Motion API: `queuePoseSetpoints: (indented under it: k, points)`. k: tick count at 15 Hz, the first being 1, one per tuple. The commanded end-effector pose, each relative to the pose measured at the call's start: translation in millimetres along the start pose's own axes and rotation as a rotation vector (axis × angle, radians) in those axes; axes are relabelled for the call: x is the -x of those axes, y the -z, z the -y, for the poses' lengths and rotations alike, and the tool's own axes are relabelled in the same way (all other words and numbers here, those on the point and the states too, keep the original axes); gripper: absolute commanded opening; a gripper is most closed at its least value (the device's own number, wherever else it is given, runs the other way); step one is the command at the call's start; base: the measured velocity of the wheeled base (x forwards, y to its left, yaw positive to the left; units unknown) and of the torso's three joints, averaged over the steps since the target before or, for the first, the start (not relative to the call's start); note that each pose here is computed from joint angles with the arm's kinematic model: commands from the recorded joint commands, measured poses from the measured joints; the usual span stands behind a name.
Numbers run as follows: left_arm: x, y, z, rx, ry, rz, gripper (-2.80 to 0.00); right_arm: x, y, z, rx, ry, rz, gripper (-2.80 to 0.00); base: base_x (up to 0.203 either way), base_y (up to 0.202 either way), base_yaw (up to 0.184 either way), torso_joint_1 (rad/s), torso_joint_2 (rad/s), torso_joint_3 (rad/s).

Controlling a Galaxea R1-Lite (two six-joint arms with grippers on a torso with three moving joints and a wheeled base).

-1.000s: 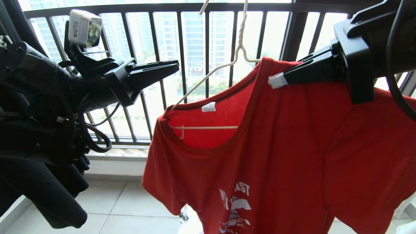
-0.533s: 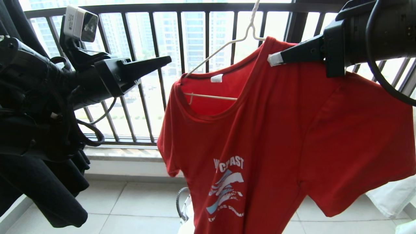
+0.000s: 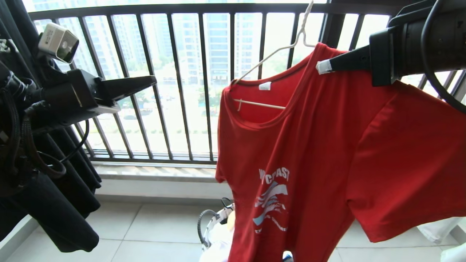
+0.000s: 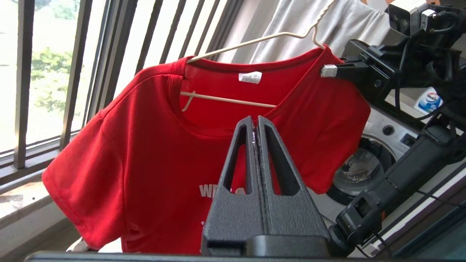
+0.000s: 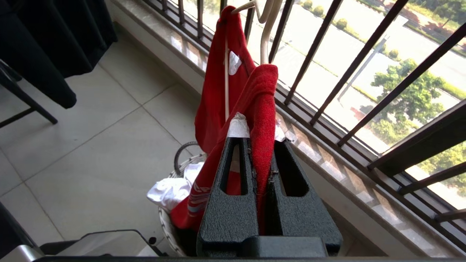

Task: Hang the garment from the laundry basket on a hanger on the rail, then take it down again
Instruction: Hang the clothes rack on the clothesline

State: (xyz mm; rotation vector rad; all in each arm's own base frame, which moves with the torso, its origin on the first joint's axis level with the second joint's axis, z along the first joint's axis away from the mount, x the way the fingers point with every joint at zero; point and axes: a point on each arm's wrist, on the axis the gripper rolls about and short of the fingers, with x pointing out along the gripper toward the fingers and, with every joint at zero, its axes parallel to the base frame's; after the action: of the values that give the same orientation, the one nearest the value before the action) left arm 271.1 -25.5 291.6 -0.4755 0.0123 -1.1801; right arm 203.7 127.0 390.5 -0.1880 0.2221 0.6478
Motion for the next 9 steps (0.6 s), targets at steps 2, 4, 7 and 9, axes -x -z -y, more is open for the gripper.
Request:
queuePoseSetpoints:
  k: [2, 4, 7, 9]
  points:
    - [21.0, -7.4, 25.2, 0.054, -0.066, -0.006, -2.80, 27.5, 6.6, -2.6, -0.015, 0.029, 0.006, -2.80, 0.000, 0.000, 0.000, 0.000, 0.00, 0.000]
    - [24.0, -17.3, 41.4, 0.103, -0.091, -0.020, -2.80, 33.8, 17.1, -4.0, -0.034, 0.050, -0.023, -2.80, 0.000, 0.000, 0.000, 0.000, 0.00, 0.000]
    - [24.7, -29.1, 57.6, 0.146, -0.094, -0.048, -2.80, 38.4, 30.3, -4.2, -0.054, 0.101, -0.042, -2.80, 0.000, 0.000, 0.000, 0.030, -0.14, -0.108]
    - [22.4, -26.2, 61.7, 0.190, -0.044, -0.114, -2.80, 41.9, 37.9, -4.5, -0.072, 0.143, -0.045, -2.80, 0.000, 0.000, 0.000, 0.093, -0.38, -0.282]
